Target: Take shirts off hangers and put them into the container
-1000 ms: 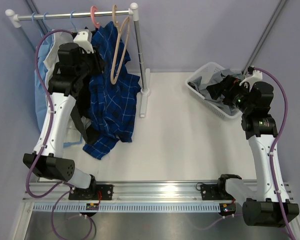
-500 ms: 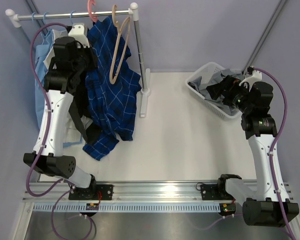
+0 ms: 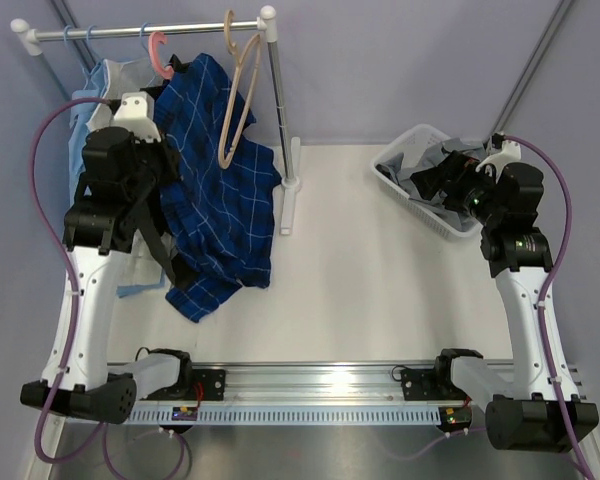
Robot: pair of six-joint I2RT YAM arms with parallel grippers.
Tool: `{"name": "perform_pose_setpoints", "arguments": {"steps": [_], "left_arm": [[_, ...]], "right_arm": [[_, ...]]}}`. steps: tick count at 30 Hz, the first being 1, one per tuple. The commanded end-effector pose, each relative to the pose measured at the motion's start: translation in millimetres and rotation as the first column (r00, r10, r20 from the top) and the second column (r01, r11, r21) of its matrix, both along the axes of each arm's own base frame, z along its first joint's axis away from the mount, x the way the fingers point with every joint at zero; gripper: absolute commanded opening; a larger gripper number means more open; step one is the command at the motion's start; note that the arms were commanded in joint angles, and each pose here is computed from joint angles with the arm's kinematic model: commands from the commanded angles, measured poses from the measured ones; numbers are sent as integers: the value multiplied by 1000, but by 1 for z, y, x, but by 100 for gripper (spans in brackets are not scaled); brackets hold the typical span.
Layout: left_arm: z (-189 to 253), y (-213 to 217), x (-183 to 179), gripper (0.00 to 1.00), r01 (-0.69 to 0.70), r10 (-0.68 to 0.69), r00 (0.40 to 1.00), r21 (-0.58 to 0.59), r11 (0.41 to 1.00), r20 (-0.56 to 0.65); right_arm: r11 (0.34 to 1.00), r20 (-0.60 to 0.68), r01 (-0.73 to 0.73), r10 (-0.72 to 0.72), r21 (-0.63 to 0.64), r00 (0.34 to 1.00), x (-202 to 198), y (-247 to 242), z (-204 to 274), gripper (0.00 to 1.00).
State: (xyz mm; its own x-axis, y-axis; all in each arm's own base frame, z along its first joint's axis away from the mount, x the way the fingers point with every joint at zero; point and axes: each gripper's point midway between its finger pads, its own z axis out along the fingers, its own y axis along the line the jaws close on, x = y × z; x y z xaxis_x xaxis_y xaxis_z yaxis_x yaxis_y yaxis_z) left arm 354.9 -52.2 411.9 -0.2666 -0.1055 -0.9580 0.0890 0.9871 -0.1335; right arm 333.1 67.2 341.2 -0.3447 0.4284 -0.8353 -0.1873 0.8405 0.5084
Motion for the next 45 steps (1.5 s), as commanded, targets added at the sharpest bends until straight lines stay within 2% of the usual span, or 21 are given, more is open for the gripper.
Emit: {"name": "perform_pose_setpoints", "arguments": {"steps": [1, 4, 11, 15, 22, 29, 38, 45], "left_arm": [[14, 2, -24, 0, 2, 0, 996, -24, 1000, 93], [-4, -2, -45, 0, 37, -36, 998, -25, 999, 45], [-95, -11, -79, 0, 76, -87, 986, -80, 994, -143], [-126, -17, -98, 0, 109, -127, 970, -94, 990, -205], [-130, -25, -121, 0, 188, -202, 959, -90, 978, -200], [-114, -39, -148, 0, 296, -309, 943, -114, 948, -122], [-115, -60, -176, 0, 424, -446, 887, -171, 889, -122], [-95, -74, -194, 0, 530, -547, 835, -181, 829, -60]], "right_arm": [[1000, 43, -29, 29, -6, 999, 3, 7, 9, 99], [999, 40, -38, 38, -4, 998, 3, 8, 8, 99], [999, 39, -40, 40, -4, 998, 4, 8, 7, 99], [998, 35, -56, 56, 6, 998, 5, 12, 4, 99], [998, 28, -61, 61, 7, 998, 7, 12, 1, 99], [998, 25, -66, 66, 8, 998, 9, 13, 0, 100], [998, 25, -70, 70, 10, 997, 9, 14, 0, 99], [992, 58, -125, 125, 2, 990, 6, 22, 7, 99]]}}
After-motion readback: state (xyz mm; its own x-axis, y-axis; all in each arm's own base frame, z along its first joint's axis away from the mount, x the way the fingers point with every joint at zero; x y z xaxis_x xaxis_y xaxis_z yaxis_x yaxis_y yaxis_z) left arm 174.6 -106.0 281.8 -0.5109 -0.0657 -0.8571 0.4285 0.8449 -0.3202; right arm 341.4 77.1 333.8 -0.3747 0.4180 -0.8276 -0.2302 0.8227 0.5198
